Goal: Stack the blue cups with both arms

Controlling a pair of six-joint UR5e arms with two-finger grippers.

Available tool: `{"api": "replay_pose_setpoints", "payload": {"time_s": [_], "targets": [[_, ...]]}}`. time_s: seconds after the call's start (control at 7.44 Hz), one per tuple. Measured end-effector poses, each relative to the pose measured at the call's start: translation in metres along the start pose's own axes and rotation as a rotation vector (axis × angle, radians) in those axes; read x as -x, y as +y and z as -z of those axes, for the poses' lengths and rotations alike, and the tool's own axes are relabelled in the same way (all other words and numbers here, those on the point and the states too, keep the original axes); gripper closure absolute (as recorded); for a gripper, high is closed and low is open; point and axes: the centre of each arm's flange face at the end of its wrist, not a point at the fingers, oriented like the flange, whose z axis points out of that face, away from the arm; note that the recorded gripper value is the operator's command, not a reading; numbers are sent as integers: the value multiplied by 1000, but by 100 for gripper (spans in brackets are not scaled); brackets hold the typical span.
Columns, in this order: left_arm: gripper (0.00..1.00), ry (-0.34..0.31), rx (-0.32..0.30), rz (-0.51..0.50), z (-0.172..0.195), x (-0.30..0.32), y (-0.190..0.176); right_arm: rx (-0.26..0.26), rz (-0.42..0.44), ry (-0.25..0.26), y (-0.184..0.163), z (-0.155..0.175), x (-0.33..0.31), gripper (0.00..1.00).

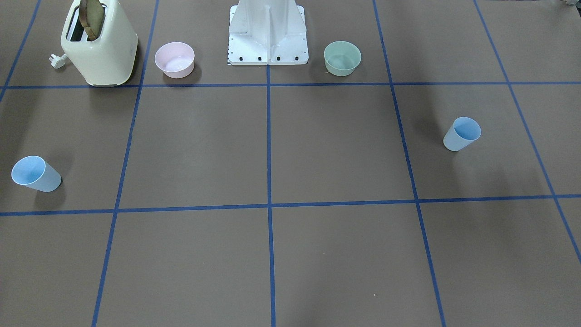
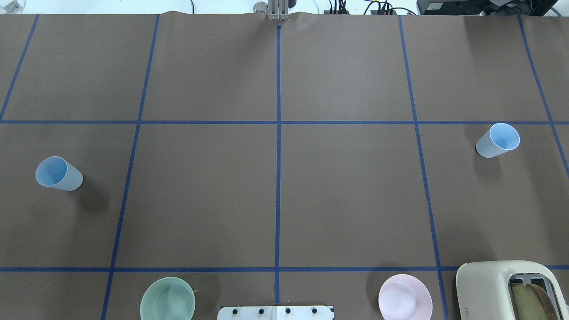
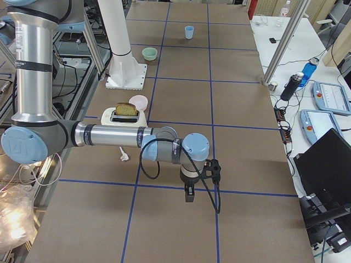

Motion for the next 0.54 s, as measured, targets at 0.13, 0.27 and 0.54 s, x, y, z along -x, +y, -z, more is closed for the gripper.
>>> {"api": "replay_pose_setpoints", "payload": {"time_s": [0.13, 0.27, 0.54], "targets": [[2, -2, -4, -6, 0, 0, 0, 0, 0, 0, 0, 0, 0, 0], [2, -5, -13, -18, 1, 0, 0, 0, 0, 0, 0, 0, 0, 0], [2, -6, -23, -29, 2, -1, -1, -6, 6, -1, -1, 3, 3, 0]]}}
